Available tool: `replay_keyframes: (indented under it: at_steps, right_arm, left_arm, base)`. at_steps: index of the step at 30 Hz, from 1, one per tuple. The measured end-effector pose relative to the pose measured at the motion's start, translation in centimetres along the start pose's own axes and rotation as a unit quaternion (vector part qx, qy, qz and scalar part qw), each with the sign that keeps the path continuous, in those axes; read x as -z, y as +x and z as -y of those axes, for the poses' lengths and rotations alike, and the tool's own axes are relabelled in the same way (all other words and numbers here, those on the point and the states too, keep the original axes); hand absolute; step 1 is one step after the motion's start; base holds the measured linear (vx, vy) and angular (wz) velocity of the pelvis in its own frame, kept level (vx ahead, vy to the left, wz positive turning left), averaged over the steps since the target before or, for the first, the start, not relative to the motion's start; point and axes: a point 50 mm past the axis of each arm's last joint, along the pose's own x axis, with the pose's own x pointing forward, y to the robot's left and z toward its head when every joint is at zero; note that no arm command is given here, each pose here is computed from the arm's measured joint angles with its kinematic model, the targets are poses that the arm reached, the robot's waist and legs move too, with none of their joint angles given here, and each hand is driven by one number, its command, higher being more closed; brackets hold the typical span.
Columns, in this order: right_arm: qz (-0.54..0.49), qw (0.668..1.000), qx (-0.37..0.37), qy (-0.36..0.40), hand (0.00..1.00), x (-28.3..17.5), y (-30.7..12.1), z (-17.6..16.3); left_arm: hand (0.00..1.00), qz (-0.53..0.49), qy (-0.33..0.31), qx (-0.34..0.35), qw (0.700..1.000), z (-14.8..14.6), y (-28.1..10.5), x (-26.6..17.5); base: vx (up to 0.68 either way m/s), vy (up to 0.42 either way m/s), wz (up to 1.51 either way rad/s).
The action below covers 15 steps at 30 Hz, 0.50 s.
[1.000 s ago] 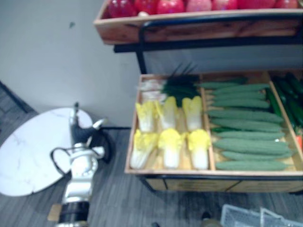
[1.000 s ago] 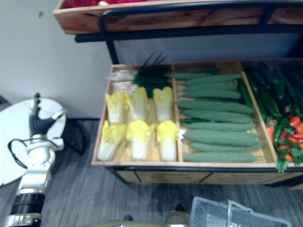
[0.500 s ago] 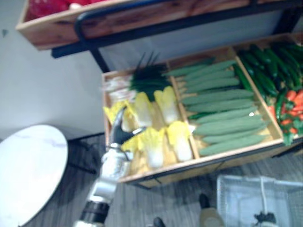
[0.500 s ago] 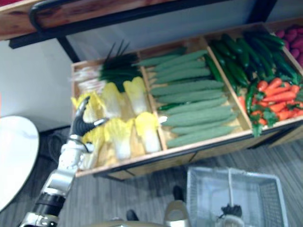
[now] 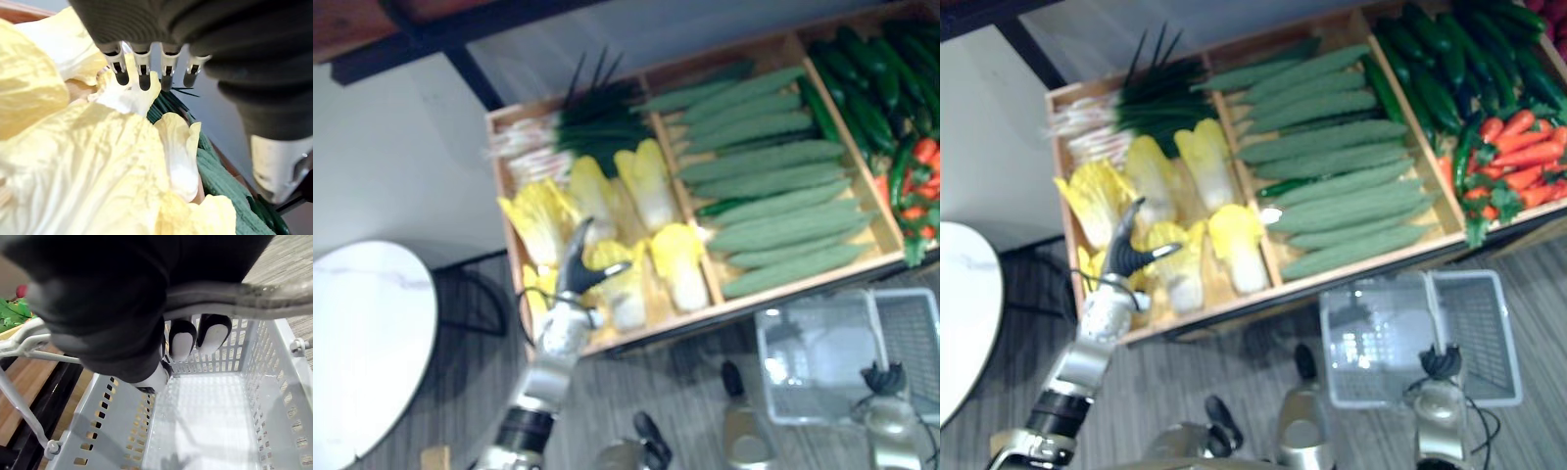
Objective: Pick vegetable in the basket
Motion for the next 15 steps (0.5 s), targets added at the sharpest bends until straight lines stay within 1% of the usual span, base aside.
replay_keyframes:
  at_steps: [5,10,13,15]
  right_arm:
    - [0.011,1.0,0.01,0.005,1.0,-0.7,0.1,-0.1]
    - [0.028,1.0,0.012,0.008,1.0,-1.6,0.1,-0.3]
    - [0.039,0.999,0.012,0.01,1.0,-2.2,0.1,-0.5]
    - [0.042,0.999,0.011,0.011,1.0,-2.4,0.2,-0.6]
  left_arm:
    - [0.0,-0.006,0.005,-0.005,1.0,0.1,0.8,0.0]
    - [0.0,-0.014,0.011,0.006,1.0,0.8,1.1,0.1]
    - [0.0,-0.021,0.033,0.018,0.999,1.4,1.2,0.6]
    - [0.0,-0.027,0.037,0.018,0.999,1.5,1.4,0.7]
  base:
    - [-0.03,-0.017,0.02]
    - [-0.02,-0.002,-0.06]
    - [0.0,0.001,-0.04]
    - [0.0,0.0,0.0]
